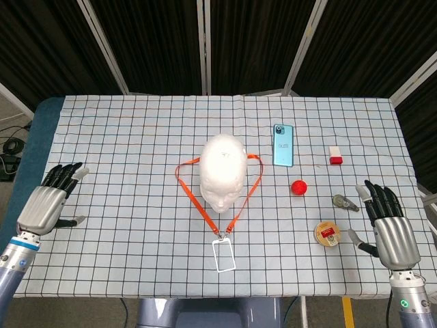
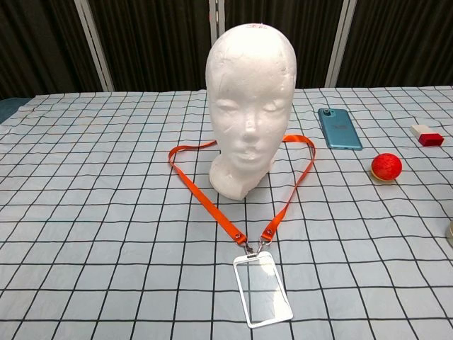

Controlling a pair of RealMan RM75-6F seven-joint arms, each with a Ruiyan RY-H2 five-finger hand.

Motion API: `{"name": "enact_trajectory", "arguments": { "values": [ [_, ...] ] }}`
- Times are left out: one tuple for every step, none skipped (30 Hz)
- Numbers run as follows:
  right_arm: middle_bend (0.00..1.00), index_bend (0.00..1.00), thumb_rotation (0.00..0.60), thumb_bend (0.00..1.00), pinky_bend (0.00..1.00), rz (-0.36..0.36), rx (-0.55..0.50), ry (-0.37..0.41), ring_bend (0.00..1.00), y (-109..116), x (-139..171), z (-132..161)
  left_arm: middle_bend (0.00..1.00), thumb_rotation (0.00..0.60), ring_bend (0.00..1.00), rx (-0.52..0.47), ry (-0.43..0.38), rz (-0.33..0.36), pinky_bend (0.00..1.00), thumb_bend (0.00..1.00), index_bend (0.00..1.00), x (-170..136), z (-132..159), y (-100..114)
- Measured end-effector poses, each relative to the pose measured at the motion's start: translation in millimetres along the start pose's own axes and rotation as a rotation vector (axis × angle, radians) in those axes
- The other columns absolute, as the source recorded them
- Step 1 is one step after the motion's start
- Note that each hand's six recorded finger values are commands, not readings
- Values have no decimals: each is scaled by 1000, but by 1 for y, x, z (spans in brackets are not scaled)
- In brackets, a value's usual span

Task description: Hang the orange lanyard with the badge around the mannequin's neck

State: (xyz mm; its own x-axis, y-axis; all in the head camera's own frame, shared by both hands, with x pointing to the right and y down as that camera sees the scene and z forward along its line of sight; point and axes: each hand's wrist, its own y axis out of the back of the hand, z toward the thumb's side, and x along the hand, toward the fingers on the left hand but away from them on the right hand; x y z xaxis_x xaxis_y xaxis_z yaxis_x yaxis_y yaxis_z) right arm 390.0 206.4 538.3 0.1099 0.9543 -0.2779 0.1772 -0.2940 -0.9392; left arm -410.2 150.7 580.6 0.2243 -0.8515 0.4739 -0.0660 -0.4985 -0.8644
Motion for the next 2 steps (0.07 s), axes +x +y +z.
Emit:
{"name": "enact_trajectory", "arguments": {
  "values": [
    [0, 53, 600, 183, 0, 0, -2, 1, 0, 0, 0, 0, 0, 600, 0, 15, 20, 3, 0, 0, 0, -4, -2, 0],
    [0, 54, 600, 183, 0, 1, -4, 2, 0, 1, 1, 0, 0, 600, 0, 29, 32, 6, 0, 0, 0, -8, -3, -1]
  ]
}}
